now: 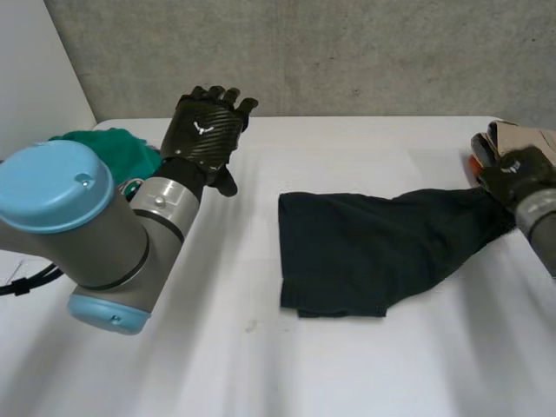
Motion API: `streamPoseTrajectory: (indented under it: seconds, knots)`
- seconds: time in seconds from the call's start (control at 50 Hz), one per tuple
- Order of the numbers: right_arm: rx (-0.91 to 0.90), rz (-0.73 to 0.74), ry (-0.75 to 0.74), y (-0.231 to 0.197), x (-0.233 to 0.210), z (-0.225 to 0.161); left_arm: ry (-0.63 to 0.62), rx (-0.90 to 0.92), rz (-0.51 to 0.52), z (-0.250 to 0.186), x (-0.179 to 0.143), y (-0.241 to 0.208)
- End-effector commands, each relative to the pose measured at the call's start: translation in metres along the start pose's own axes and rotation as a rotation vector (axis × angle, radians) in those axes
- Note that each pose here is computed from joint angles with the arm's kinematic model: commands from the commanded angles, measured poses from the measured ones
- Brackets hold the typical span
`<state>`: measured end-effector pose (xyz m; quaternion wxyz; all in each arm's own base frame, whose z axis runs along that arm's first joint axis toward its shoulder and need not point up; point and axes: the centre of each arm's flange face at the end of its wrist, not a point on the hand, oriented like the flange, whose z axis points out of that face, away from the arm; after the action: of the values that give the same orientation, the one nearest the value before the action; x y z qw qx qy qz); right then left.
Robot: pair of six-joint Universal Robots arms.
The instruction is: Fold the laundry.
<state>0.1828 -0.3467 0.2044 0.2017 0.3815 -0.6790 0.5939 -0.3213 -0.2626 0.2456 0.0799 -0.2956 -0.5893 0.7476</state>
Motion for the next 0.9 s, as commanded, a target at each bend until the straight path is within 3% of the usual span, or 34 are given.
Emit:
streamPoseTrajectory:
  seconds: [0.02, 0.16, 0.3, 0.36, 0.38, 0.44, 0.46, 0.56, 0.66, 0.76, 0.9]
  knots:
    - [0.401, -0.101, -0.145, -0.085, -0.078, -0.034, -0.021, -0.005, -0.036, -0.007, -0.009, -0.002]
    - [0.619, -0.245, -0.566, -0.078, -0.191, -0.094, -0.043, -0.012, -0.054, -0.009, -0.017, -0.001]
    - [0.634, -0.304, -0.572, -0.076, -0.192, -0.104, -0.041, 0.015, -0.065, -0.006, -0.015, -0.009]
    - [0.635, -0.167, -0.479, -0.096, -0.145, -0.1, -0.044, 0.054, -0.079, 0.0, -0.016, -0.02]
    - [0.619, -0.036, -0.437, -0.101, -0.116, -0.096, -0.041, 0.065, -0.082, 0.002, -0.014, -0.023]
    - [0.578, 0.196, -0.409, -0.102, -0.083, -0.086, -0.015, 0.102, -0.096, 0.01, -0.003, -0.035]
    - [0.546, 0.34, -0.407, -0.101, -0.069, -0.077, 0.0, 0.104, -0.099, 0.012, 0.004, -0.036]
    - [0.453, 0.651, -0.39, -0.094, -0.033, -0.056, 0.101, 0.082, -0.117, 0.02, 0.054, -0.039]
    - [0.286, 0.714, -0.37, -0.072, -0.016, -0.036, 0.165, -0.033, -0.11, 0.03, 0.084, -0.01]
    - [0.113, 0.716, -0.465, -0.053, -0.042, -0.006, 0.206, -0.198, -0.083, 0.03, 0.108, 0.034]
    - [-0.04, 0.663, -0.571, -0.027, -0.085, 0.011, 0.188, -0.38, -0.03, 0.021, 0.11, 0.069]
